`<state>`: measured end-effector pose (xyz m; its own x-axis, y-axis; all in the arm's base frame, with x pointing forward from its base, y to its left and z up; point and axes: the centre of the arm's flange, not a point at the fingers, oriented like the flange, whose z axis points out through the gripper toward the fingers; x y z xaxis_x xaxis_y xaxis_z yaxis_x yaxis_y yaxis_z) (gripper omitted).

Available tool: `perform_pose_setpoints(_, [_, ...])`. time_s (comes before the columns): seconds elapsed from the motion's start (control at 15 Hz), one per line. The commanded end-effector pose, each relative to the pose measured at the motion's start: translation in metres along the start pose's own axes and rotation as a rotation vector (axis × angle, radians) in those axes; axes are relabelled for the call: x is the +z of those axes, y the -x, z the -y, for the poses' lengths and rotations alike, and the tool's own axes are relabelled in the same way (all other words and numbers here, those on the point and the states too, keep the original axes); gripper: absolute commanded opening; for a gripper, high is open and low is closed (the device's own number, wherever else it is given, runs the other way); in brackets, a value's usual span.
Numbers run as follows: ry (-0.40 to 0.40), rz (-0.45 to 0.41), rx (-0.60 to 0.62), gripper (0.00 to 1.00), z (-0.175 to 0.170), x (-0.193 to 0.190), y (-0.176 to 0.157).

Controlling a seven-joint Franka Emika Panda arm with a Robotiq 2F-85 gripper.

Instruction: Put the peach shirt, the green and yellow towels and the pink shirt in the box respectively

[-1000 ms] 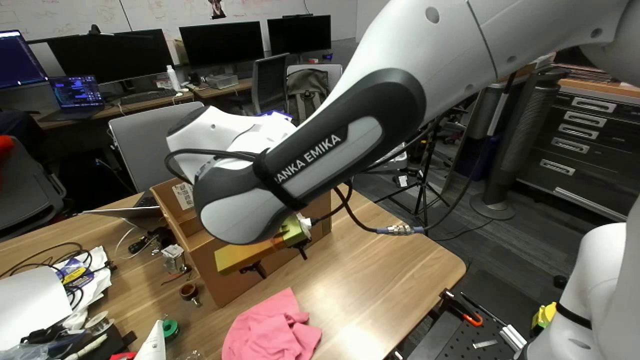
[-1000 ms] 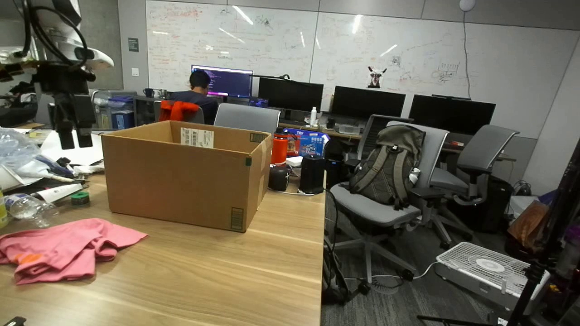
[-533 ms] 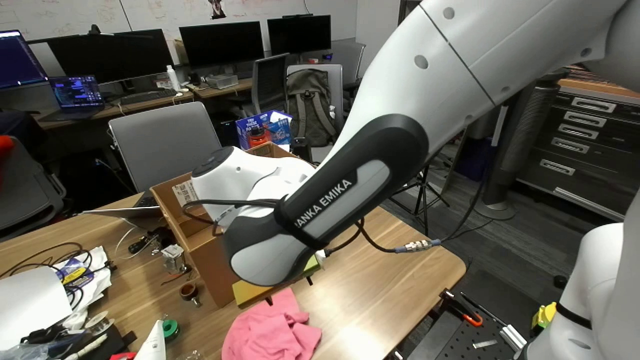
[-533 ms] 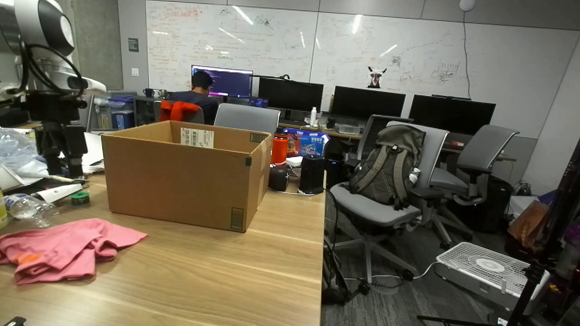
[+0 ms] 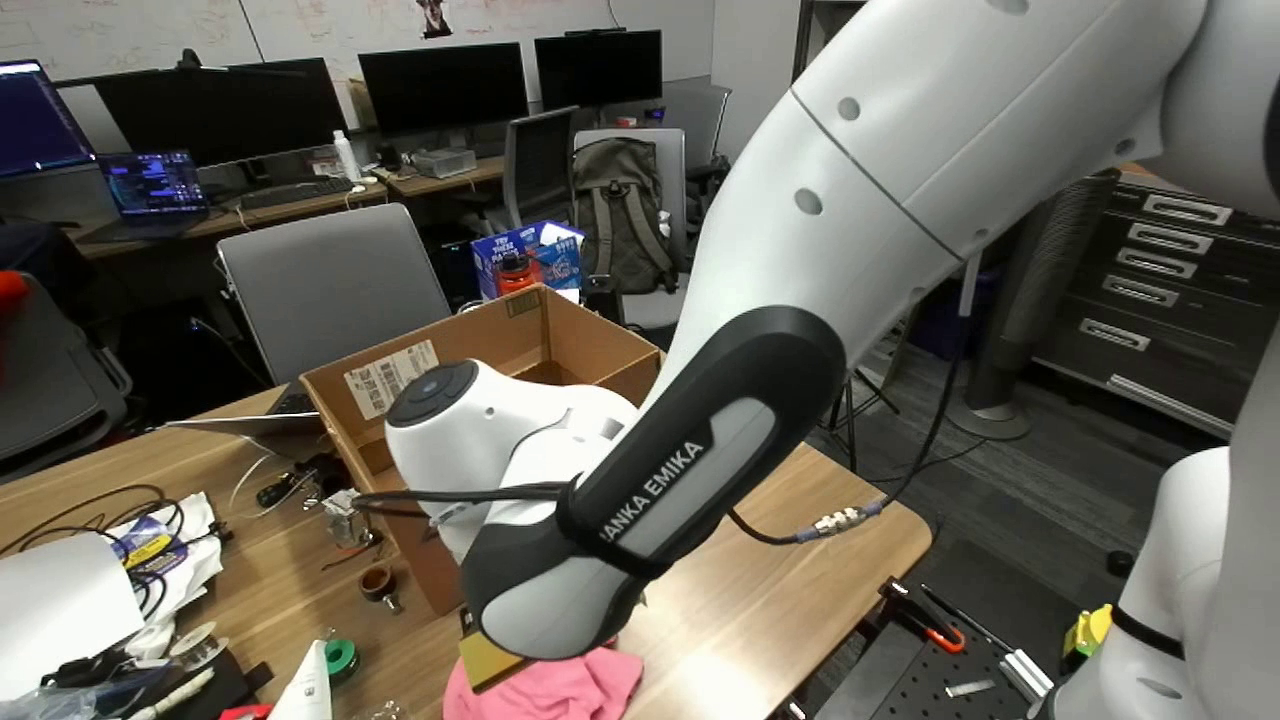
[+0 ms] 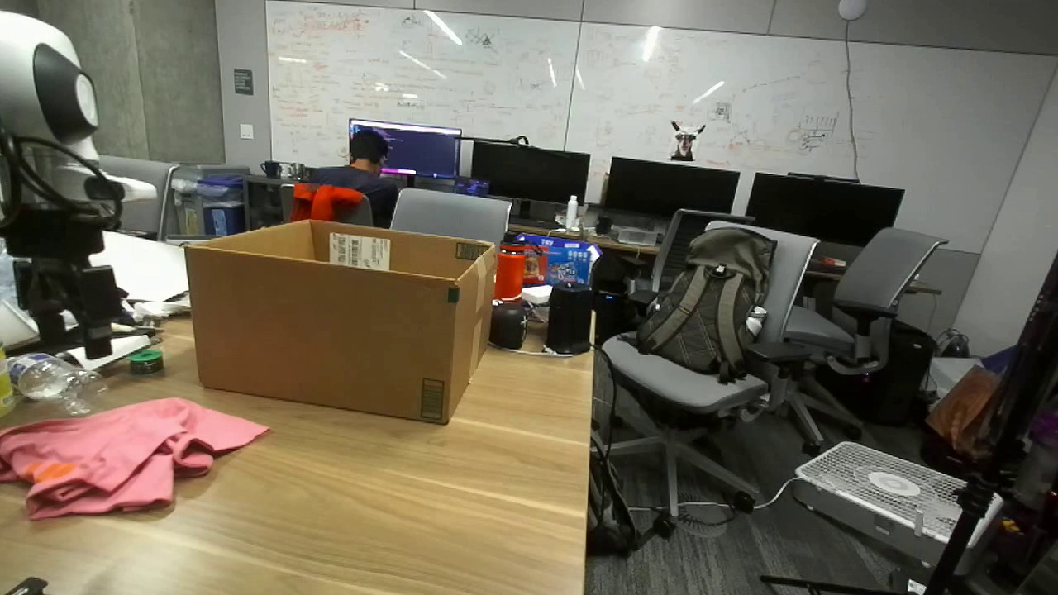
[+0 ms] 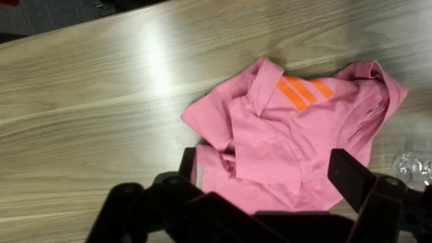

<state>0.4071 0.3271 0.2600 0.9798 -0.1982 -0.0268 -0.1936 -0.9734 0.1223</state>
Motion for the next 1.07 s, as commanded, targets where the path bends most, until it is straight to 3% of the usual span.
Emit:
perform_pose_setpoints(0.0, [-0.047, 0.012, -0.035, 1.00, 0.015, 0.012, 0.016])
perform_pose_setpoints(0.47, [-0.086, 0.048, -0.072, 1.00, 0.040, 0.031, 0.036])
perform_pose_setpoints(1.0, [-0.119, 0.116, -0.089, 1.00, 0.044, 0.064, 0.028])
